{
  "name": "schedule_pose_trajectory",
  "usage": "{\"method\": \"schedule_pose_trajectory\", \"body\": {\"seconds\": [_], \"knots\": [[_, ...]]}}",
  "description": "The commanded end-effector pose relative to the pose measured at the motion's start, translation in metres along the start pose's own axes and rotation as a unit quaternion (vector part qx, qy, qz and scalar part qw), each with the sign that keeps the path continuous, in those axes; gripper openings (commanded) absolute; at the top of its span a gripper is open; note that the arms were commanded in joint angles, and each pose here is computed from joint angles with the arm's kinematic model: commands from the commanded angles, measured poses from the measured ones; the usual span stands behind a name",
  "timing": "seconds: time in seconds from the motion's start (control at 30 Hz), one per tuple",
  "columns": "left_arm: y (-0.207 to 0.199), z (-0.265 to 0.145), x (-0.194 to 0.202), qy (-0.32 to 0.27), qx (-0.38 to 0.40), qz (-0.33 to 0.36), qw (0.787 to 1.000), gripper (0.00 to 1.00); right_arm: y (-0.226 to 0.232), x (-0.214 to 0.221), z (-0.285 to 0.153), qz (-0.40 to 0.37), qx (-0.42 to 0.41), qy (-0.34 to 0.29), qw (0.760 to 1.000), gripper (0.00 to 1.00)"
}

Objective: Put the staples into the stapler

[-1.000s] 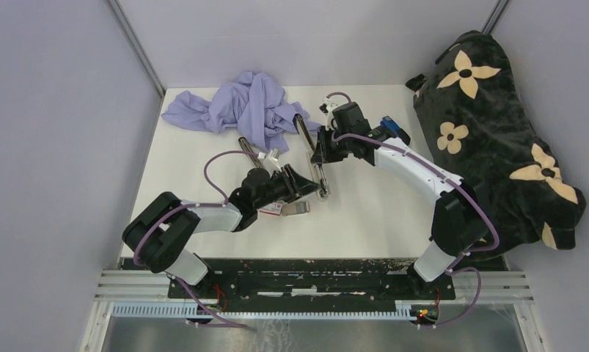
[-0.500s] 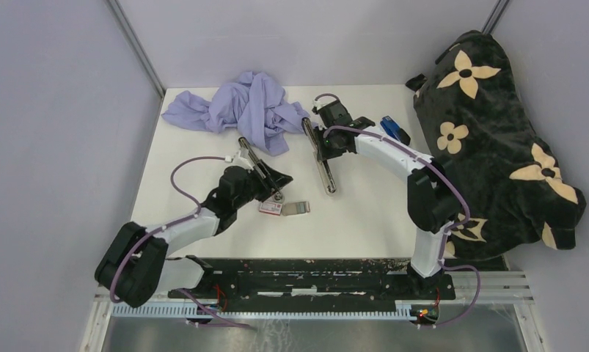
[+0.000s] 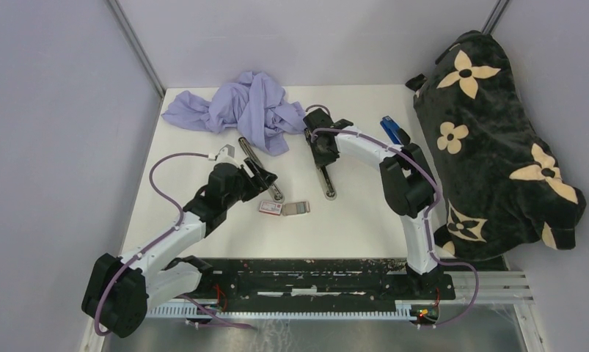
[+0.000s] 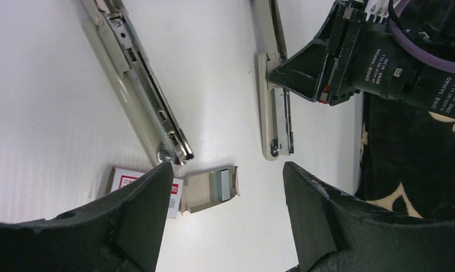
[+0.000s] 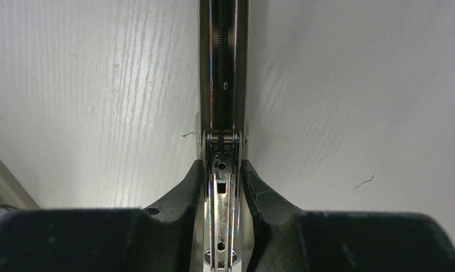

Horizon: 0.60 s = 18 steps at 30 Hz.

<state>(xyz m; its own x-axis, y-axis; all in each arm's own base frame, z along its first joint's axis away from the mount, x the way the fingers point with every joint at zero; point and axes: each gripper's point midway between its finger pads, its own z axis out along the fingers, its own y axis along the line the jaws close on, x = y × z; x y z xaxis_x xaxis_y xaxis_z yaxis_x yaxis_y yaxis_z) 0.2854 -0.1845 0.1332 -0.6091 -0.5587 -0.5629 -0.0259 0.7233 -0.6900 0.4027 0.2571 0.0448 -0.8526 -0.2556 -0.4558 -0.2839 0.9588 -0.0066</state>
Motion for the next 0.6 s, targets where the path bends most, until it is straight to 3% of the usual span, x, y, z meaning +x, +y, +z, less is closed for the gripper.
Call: {"method": "schedule_pose_trajectory", "body": {"seconds": [0.0,0.3,0.57], "knots": [[0.001,-0.004,-0.014,-0.021,-0.012,0.026,0.999,0.78,0.000,-0.024,-0.006,0.009,0.017,-0.032,0.999,0.09],[0.002,-0.003,-0.014,-0.020,-0.015,0.026,0.999,0.79,0.002,-0.040,-0.029,0.004,0.005,-0.057,0.998,0.56],[0.001,-0.008,-0.022,-0.029,-0.017,0.040,0.999,0.79,-0.047,-0.055,-0.072,-0.025,0.038,-0.083,0.996,0.81]]}}
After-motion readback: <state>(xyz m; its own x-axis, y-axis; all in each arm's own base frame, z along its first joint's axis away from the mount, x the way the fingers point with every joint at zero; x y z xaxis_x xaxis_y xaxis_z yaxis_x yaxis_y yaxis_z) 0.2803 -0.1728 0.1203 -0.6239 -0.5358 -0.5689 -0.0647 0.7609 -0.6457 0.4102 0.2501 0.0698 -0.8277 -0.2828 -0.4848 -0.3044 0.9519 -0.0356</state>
